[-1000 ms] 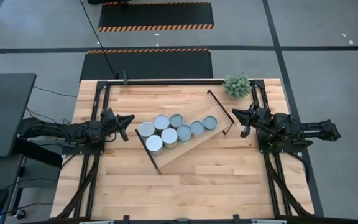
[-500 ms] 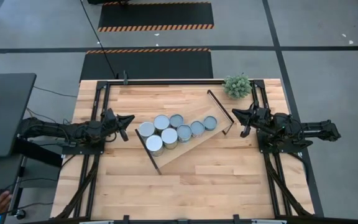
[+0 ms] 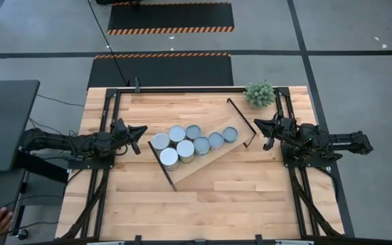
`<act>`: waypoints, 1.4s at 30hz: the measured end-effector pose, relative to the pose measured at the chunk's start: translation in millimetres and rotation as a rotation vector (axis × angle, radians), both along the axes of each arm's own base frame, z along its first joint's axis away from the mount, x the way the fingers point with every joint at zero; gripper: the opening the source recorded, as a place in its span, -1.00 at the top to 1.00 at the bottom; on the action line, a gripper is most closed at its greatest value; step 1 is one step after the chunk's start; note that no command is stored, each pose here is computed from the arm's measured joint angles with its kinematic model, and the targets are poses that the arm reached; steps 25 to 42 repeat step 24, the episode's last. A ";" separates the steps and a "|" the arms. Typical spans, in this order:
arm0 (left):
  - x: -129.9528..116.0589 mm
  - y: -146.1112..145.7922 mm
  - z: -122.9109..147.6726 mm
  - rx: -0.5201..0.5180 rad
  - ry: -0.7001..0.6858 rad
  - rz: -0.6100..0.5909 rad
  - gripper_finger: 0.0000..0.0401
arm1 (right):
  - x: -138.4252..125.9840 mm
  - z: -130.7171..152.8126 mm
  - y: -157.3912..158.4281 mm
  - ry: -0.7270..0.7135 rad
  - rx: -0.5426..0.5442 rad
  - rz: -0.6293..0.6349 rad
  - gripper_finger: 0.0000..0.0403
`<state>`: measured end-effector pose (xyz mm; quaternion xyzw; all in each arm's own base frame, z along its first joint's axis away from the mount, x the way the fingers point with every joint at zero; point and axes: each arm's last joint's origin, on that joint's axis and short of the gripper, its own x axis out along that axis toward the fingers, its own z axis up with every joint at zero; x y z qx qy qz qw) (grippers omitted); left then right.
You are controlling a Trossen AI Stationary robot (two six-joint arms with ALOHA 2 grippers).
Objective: Pick and place cans onto a shelf
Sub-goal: Return to Home Position
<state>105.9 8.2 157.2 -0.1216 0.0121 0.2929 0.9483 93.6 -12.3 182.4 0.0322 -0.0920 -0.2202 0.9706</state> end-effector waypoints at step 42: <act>0.0 0.0 0.0 0.000 0.000 0.000 0.88 | 0.0 0.0 0.0 0.000 0.000 0.000 0.85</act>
